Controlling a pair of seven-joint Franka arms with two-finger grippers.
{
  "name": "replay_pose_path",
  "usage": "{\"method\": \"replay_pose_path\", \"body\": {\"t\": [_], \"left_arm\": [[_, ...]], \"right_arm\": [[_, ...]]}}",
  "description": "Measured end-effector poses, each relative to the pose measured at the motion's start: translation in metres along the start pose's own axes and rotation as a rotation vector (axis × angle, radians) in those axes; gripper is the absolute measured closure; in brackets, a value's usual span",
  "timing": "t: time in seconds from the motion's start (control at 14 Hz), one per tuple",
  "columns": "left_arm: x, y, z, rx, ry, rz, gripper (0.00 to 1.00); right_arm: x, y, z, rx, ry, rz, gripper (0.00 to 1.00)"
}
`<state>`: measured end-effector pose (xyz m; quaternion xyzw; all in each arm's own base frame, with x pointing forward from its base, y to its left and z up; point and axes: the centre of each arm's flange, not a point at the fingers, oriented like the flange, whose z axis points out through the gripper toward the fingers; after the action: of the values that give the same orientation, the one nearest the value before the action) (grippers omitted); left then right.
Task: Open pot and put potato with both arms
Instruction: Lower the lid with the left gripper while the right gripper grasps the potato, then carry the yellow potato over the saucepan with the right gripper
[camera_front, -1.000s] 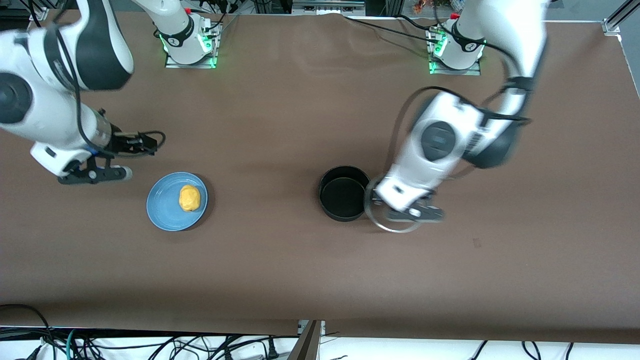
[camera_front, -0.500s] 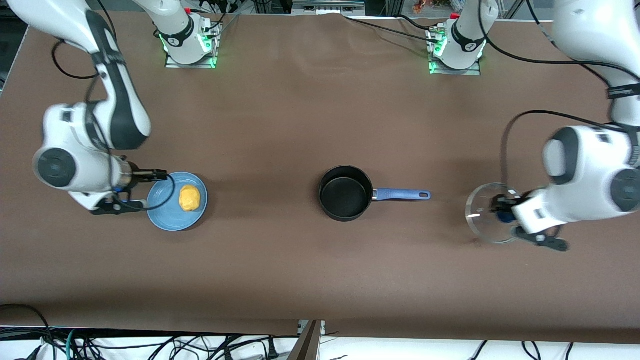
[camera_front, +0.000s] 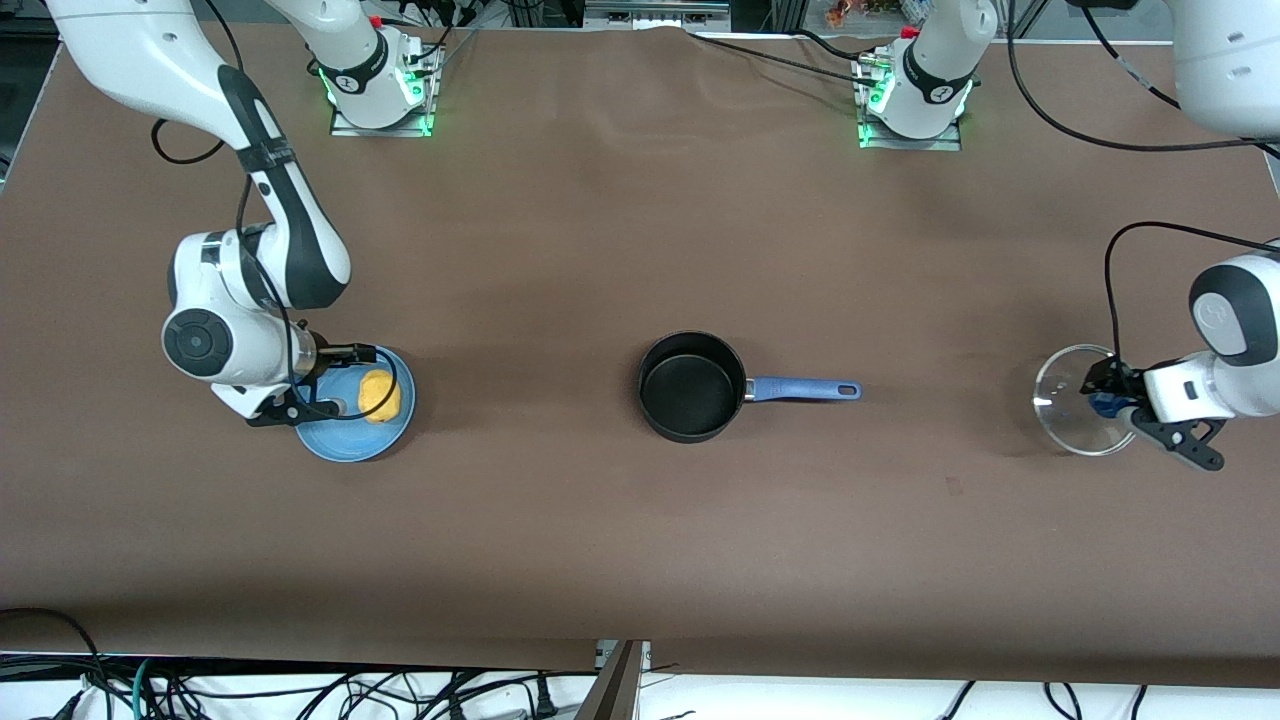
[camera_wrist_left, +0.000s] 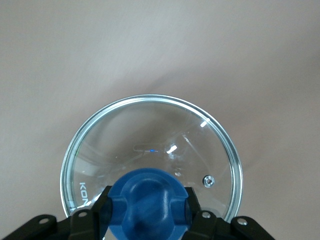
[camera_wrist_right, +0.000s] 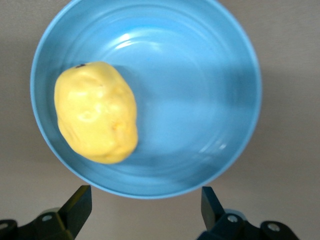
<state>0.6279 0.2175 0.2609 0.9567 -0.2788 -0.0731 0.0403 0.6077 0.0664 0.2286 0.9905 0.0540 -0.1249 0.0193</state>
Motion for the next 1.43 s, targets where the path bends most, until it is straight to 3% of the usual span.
{"method": "replay_pose_path", "body": {"t": [0.21, 0.5, 0.71, 0.79, 0.86, 1.0, 1.29, 1.43], "left_arm": [[-0.033, -0.029, 0.022, -0.002, -0.005, 0.003, 0.40], [-0.034, -0.037, 0.034, 0.024, -0.002, 0.044, 0.35], [-0.032, -0.037, 0.037, 0.027, -0.002, 0.053, 0.12], [-0.028, -0.036, 0.032, 0.029, 0.003, 0.058, 0.05], [-0.022, -0.032, 0.022, 0.019, 0.007, 0.063, 0.00], [-0.002, -0.012, -0.018, -0.036, 0.005, 0.027, 0.00], [0.044, 0.060, -0.130, -0.038, -0.041, -0.176, 0.00], [0.059, 0.107, -0.179, -0.007, -0.040, -0.296, 0.00]], "right_arm": [[0.003, -0.016, 0.008, 0.035, 0.001, 0.000, 0.05], [0.011, -0.024, 0.010, 0.057, 0.049, 0.006, 0.06], [0.021, -0.024, 0.024, 0.060, 0.078, 0.008, 0.09], [0.024, -0.024, 0.029, 0.060, 0.083, 0.009, 0.18], [0.026, -0.024, 0.030, 0.060, 0.089, 0.007, 0.19], [0.034, -0.027, 0.013, 0.061, 0.110, 0.001, 0.35], [0.046, -0.043, -0.053, 0.075, 0.066, 0.015, 0.36], [0.047, -0.079, -0.088, 0.140, 0.055, 0.083, 0.36]]}}
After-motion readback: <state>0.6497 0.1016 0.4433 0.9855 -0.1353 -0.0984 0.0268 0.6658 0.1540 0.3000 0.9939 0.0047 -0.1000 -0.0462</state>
